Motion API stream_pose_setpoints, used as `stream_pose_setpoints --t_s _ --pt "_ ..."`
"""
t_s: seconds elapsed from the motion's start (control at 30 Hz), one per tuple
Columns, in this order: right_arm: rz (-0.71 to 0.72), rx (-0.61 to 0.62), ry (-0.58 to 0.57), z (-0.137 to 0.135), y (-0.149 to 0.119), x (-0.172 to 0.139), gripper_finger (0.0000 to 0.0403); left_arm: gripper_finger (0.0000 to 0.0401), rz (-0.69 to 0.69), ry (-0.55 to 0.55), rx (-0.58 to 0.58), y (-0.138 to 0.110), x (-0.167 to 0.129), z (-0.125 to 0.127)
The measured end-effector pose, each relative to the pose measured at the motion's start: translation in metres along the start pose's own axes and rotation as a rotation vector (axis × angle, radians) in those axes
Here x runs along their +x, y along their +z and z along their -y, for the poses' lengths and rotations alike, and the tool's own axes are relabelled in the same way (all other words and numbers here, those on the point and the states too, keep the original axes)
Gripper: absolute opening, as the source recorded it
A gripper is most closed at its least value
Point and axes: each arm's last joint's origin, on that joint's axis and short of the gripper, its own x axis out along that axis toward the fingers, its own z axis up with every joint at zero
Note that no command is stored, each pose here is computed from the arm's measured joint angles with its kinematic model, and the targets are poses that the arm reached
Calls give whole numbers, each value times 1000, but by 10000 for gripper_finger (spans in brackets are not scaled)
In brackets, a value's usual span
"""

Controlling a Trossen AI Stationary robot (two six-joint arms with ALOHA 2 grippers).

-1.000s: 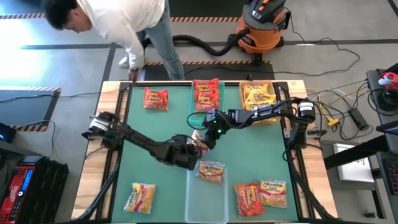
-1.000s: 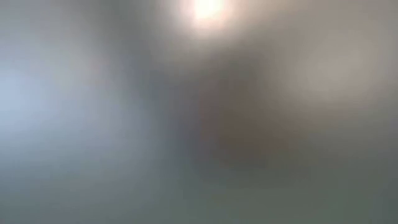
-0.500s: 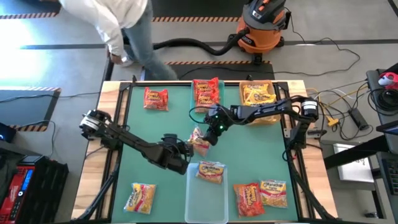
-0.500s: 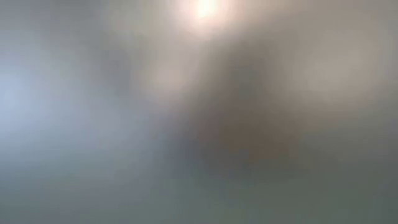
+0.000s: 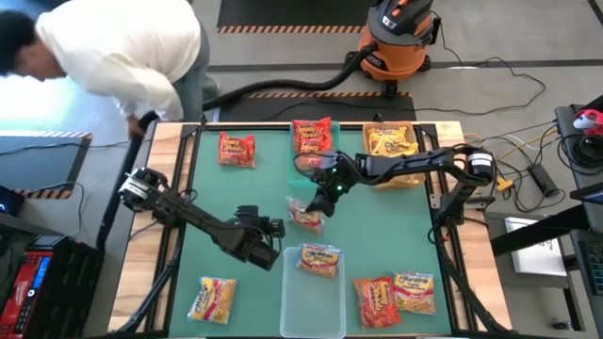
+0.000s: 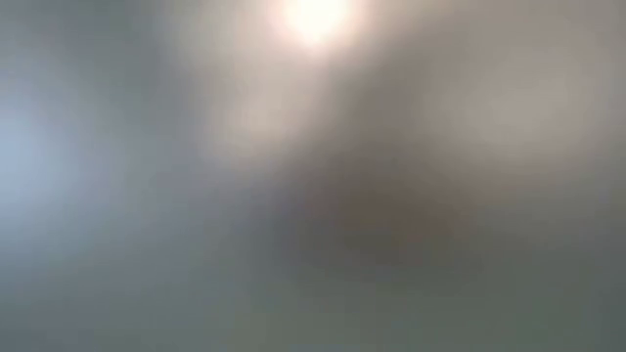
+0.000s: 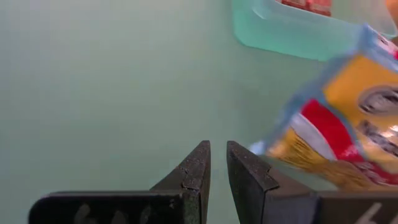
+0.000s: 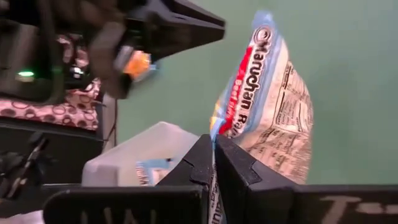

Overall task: Sort Maruchan noodles
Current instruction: Put the blue noodle pack into the transparent bin

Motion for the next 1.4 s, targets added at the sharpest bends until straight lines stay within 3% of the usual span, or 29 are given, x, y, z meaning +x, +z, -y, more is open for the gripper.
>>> stream_pose_setpoints --t_s 0.27,0.47,0.6,1.0,1.2,1.4 --pt "13 -34 7 -7 2 -8 8 37 4 6 -22 -1 -1 -2" --pt "-43 -5 -26 4 -5 2 16 37 -11 -137 -31 -7 -3 14" --pt "-76 19 -41 9 -8 2 45 37 3 -224 -5 -6 2 29" --pt "-280 65 -172 23 -29 -10 174 36 -1 -277 -84 -15 45 51" --pt "-253 60 -272 31 -27 -15 195 36 -41 -359 -88 -20 59 64" --pt "-244 69 -285 36 -24 -22 196 36 -29 -346 -91 -17 71 68"
